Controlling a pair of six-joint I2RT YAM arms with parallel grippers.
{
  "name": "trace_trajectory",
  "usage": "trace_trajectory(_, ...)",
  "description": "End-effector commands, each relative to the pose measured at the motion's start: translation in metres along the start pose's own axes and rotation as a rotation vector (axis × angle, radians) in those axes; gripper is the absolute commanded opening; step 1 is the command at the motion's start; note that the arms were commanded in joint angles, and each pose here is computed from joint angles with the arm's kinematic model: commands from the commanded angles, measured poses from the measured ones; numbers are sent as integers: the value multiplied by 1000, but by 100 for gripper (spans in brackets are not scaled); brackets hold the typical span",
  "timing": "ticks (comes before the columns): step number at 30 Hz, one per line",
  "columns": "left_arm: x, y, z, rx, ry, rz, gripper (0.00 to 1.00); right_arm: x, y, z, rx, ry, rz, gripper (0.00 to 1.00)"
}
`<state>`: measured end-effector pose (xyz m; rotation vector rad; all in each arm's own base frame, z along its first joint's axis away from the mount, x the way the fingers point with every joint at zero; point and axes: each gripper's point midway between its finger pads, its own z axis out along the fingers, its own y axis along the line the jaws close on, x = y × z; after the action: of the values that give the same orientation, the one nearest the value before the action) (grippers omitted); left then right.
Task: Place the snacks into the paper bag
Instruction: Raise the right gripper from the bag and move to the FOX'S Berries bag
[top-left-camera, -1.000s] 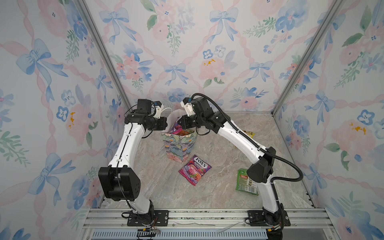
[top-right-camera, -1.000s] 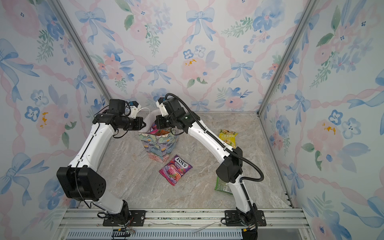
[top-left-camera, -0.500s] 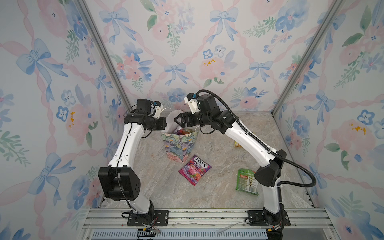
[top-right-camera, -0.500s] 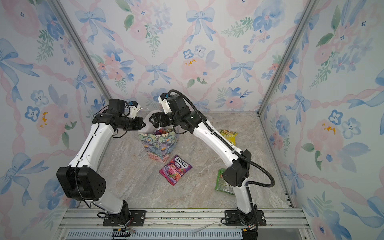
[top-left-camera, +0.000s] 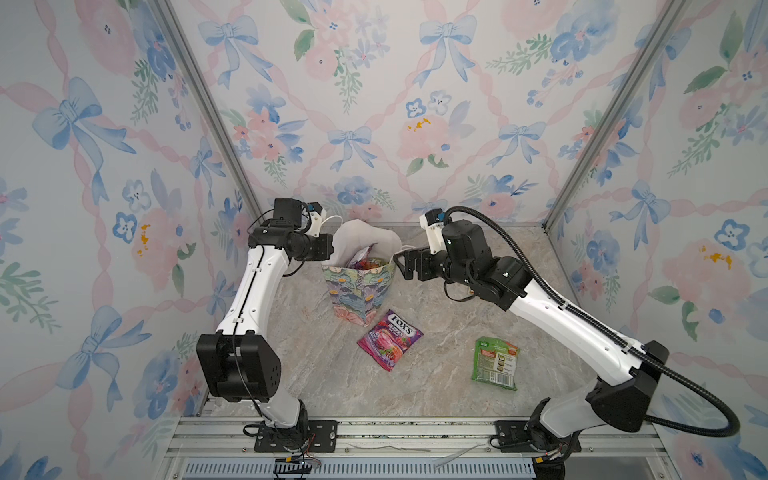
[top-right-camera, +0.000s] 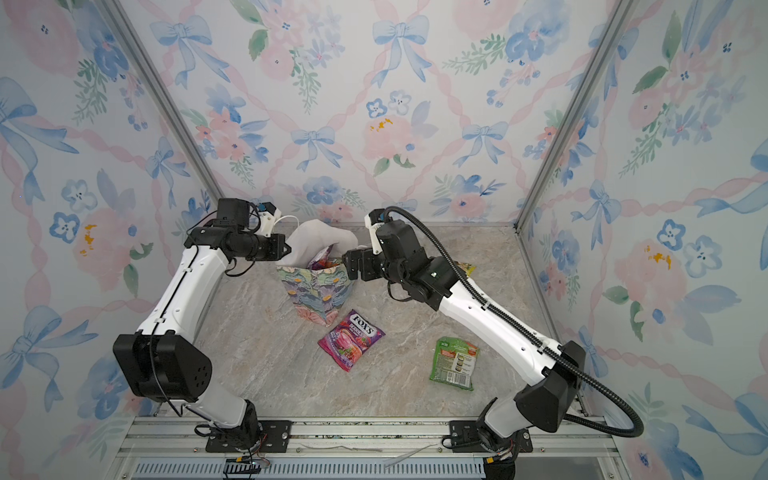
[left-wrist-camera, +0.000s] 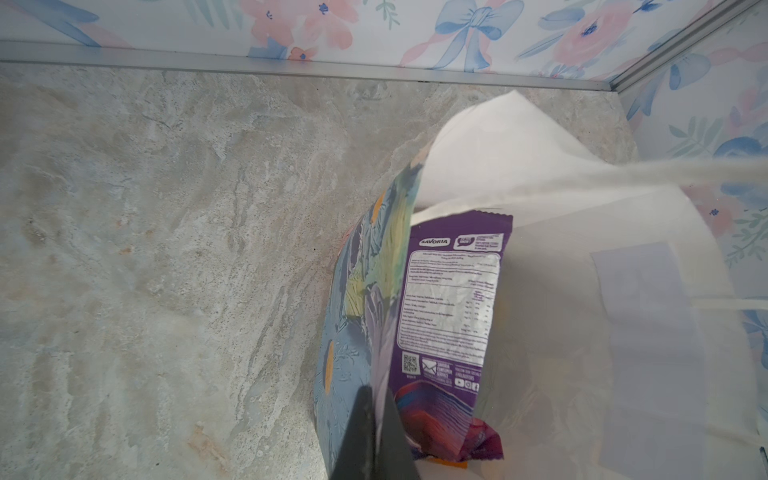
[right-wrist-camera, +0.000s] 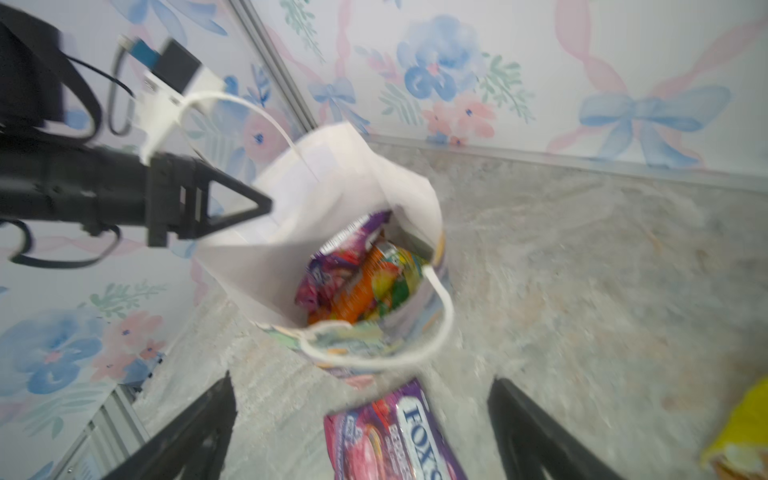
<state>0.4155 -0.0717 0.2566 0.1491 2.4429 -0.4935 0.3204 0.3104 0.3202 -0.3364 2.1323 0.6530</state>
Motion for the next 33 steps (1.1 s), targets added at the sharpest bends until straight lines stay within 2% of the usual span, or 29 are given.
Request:
trace_trajectory(1,8,3,-4,-6,18,-5,0,42,-34,-6,107,-4,145,97)
trace_trajectory(4,8,3,-3,-5,19,-5,0,98,-57,-2,158,67,275,97)
trace_trajectory(7,9,3,-3,-4,22,-9,0,152,-65,8,201,138,339,98)
trace_trajectory(13,9,1,-2,7,23,-9,0,214,-53,36,214,264,403,99)
trace_trajectory(17,9,1,-3,7,21,-7,0,236,-37,62,142,318,499,100)
trace_trajectory(23,9,1,-3,7,20,-7,0,261,-34,86,146,371,560,96)
trace_trajectory(33,9,2,-2,4,24,-8,0,277,-41,108,170,371,594,84)
